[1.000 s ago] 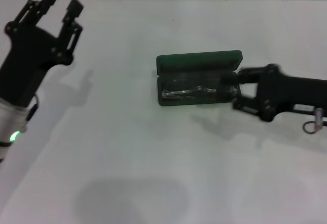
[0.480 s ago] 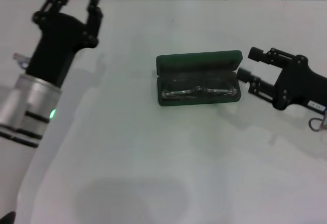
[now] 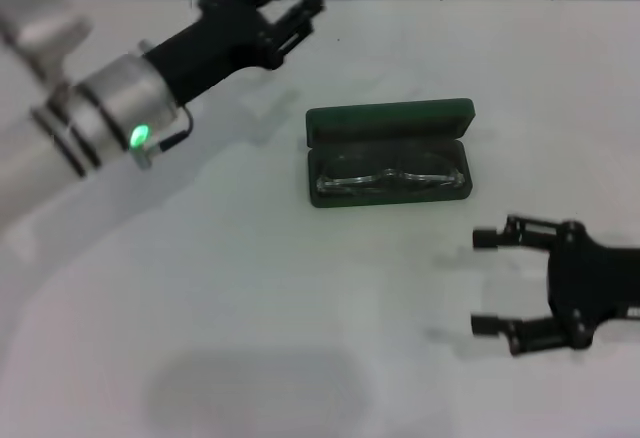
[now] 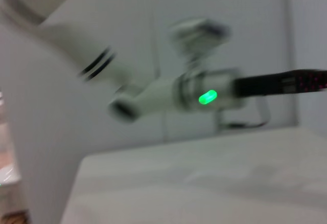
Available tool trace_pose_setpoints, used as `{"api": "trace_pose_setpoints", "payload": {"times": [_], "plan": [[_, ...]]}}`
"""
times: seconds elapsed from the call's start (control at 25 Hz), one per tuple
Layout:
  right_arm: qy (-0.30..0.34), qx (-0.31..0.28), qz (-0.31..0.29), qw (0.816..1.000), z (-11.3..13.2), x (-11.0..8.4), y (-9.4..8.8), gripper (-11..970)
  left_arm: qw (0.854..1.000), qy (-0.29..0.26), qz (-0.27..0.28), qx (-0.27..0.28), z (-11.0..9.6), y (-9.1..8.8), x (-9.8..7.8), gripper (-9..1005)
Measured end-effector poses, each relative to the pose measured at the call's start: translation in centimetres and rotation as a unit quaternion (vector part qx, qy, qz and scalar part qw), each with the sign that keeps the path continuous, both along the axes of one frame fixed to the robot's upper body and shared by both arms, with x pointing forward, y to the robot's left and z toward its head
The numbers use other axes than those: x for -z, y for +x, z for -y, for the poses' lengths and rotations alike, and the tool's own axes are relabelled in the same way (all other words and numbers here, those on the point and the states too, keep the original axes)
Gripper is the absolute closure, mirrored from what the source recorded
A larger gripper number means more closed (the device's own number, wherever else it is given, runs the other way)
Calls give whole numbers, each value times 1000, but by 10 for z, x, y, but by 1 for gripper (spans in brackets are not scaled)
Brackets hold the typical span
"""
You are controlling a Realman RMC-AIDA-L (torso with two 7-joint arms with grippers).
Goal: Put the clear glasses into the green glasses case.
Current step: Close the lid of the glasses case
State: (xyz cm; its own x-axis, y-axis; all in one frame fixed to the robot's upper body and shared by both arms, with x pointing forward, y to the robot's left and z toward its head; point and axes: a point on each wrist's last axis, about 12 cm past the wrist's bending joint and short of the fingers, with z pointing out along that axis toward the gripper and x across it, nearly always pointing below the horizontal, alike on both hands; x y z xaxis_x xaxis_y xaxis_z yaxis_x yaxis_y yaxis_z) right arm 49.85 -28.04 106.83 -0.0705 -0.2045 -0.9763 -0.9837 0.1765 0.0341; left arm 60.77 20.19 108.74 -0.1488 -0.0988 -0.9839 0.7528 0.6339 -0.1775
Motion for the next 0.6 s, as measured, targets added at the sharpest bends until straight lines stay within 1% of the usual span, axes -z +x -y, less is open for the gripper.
{"api": "trace_pose_setpoints", "payload": {"times": [0.12,0.24,0.36,0.44,0.52,0.6], "plan": [[-14,-18,-4,1000,-2,3,-3,73,998,34,-46,11,13,16,-4,526],[-15,-18,-5,1000,0,5,-8,74,995,77,-60,24,39,30,-9,526],[-15,-15,-6,1000,2,6,-11,74,988,135,-74,30,63,38,-7,526],[-16,-15,-6,1000,2,7,-11,74,980,179,-80,30,75,40,-2,526],[-18,-17,-7,1000,2,8,-13,74,973,210,-85,38,86,37,3,526],[-20,-21,-8,1000,2,9,-14,74,968,229,-87,48,94,33,8,525]]}}
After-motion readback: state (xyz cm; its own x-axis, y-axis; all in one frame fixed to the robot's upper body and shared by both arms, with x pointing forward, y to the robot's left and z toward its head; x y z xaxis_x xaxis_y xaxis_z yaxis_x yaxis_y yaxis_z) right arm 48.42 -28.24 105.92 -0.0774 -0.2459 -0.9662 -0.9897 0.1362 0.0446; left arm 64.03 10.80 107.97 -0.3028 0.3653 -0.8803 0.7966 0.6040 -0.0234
